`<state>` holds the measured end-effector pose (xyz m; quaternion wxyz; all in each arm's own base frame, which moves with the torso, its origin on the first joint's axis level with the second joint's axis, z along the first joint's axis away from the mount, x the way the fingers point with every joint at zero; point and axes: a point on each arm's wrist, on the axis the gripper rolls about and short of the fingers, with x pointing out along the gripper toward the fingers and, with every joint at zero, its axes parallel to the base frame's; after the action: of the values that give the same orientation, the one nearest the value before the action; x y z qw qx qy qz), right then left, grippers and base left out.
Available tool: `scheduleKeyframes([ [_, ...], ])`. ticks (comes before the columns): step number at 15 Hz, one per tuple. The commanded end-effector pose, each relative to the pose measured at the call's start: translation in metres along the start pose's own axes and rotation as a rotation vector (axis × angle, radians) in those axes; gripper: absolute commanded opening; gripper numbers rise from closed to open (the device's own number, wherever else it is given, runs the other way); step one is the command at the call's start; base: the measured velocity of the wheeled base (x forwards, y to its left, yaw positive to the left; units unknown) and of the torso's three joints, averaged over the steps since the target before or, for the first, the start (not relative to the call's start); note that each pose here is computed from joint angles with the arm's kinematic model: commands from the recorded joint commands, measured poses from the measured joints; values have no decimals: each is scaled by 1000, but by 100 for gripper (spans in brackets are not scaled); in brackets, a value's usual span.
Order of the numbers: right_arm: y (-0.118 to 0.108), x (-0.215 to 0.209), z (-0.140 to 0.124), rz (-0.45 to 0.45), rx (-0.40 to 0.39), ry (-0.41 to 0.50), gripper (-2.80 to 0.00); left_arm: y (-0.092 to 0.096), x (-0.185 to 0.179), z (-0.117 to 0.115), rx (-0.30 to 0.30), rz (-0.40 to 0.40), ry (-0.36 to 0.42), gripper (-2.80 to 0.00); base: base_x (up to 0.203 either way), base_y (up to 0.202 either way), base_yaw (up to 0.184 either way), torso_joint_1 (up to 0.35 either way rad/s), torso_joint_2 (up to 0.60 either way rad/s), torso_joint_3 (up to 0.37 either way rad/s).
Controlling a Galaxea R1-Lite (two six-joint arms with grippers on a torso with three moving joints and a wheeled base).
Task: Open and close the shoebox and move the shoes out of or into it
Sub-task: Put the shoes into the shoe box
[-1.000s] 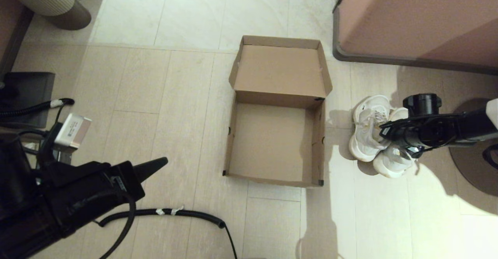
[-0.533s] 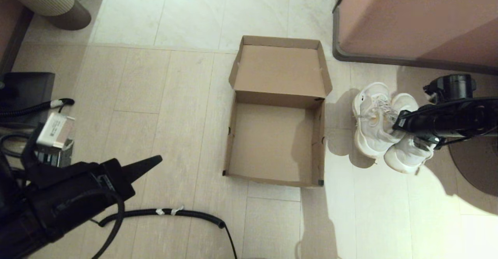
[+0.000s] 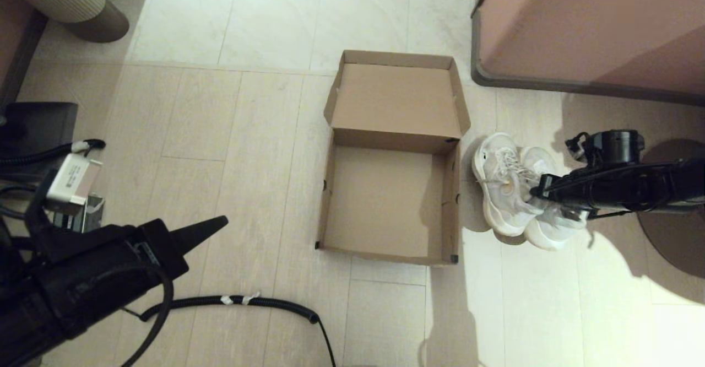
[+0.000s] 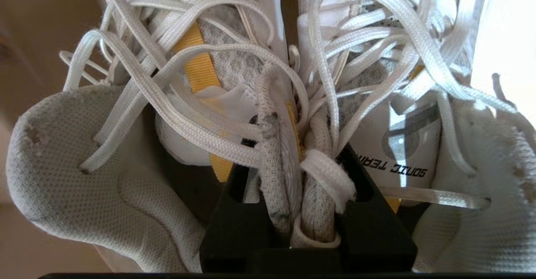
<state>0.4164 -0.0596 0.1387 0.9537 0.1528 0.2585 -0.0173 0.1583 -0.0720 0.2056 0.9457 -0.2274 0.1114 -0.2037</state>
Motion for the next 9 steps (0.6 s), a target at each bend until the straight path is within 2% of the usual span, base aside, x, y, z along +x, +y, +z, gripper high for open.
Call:
scheduleKeyframes([
  [1,1,-7,7,-3,2,-26,-280,-1,3,2,-3,-3,-3,-280,0,0,0,0,0,0],
  [2,4,-23,17,-24,4,-60,-280,-1,2,3,-3,-4,-8,-280,0,0,0,0,0,0],
  [4,4,-47,26,-200,51,-114,-280,-1,1,2,-3,-5,-11,-280,0,0,0,0,0,0],
  [5,3,-53,23,-267,120,-132,-280,-2,-1,3,-2,-8,-14,-280,0,0,0,0,0,0],
  [7,2,-60,19,-310,313,-165,-280,-2,-2,3,-2,-9,-17,-280,0,0,0,0,0,0],
  [8,2,-59,16,-316,373,-167,-280,-2,-2,3,-2,-10,-19,-280,0,0,0,0,0,0],
  [9,1,-56,11,-319,394,-149,-280,-2,-2,3,-3,-11,-18,-280,0,0,0,0,0,0],
])
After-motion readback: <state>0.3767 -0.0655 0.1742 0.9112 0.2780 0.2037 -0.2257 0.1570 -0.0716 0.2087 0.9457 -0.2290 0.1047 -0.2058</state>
